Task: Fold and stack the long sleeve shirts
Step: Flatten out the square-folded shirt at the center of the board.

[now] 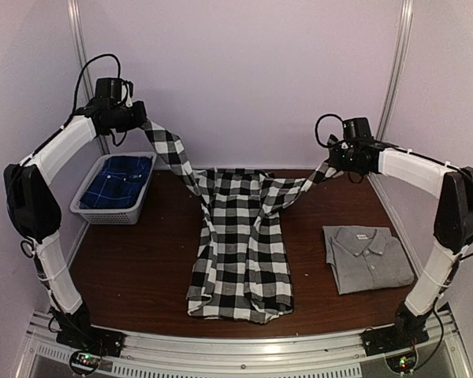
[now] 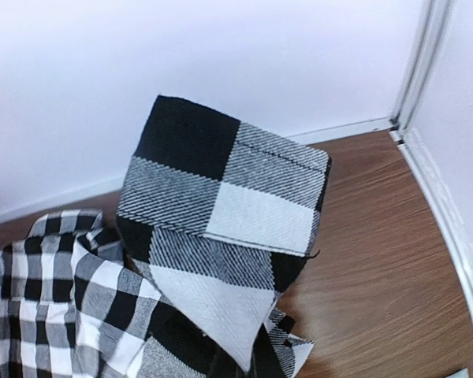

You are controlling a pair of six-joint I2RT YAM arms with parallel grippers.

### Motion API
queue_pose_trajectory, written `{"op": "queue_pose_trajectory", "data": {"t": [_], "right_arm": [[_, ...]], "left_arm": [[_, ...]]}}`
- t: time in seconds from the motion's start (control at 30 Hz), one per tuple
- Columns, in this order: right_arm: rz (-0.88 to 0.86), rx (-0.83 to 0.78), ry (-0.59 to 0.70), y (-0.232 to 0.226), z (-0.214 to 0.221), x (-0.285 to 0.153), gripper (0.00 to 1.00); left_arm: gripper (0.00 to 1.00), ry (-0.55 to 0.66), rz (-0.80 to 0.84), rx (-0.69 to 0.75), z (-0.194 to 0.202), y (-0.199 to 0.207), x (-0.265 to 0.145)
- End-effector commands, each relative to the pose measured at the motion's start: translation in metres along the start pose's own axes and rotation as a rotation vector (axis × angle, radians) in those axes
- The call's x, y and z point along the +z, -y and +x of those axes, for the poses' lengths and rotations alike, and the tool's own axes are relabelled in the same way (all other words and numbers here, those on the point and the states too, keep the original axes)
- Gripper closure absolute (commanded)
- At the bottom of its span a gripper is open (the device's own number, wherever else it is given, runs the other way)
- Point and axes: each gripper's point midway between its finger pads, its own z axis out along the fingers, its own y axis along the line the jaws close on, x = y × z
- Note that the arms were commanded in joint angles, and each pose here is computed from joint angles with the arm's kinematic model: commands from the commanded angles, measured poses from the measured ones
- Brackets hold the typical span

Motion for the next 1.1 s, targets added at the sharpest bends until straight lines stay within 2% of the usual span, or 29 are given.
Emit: {"op": "queue_pose_trajectory", "data": {"t": [0.0,0.37,0.53,0.57,0.7,0.83,0.97,1.07], "right_arm": [[0.086,0.064,0.082,0.060,-0.052,-0.008,1.00],[0.180,0.146,0.069,0.138,-0.076,0.029,0.99],[0.170,0.139,0.017,0.143,-0.065,0.045,0.88],[0.155,0.137,0.008,0.141,-0.062,0.047,0.84],[0.095,0.131,-0.037,0.128,-0.046,0.049,0.58],[0.072,0.084,-0.057,0.103,-0.032,0.035,0.38],[-0.018,0.010,-0.085,0.045,-0.005,0.016,0.36],[-0.085,-0.067,-0.125,-0.004,0.030,-0.003,0.36]], "left_arm": [[1.00,-0.001,-0.084,0.051,-0.016,-0.039,0.009],[1.00,-0.015,-0.207,0.028,-0.023,-0.109,0.016],[1.00,-0.113,-0.092,0.022,0.007,-0.095,0.033],[1.00,-0.136,-0.069,0.023,0.016,-0.091,0.035],[1.00,-0.214,-0.011,0.068,0.051,-0.064,0.042],[0.93,-0.284,0.014,0.099,0.086,-0.040,0.041],[0.93,-0.310,0.053,0.135,0.110,-0.013,0.036],[0.93,-0.347,0.053,0.140,0.130,-0.007,0.034]]}}
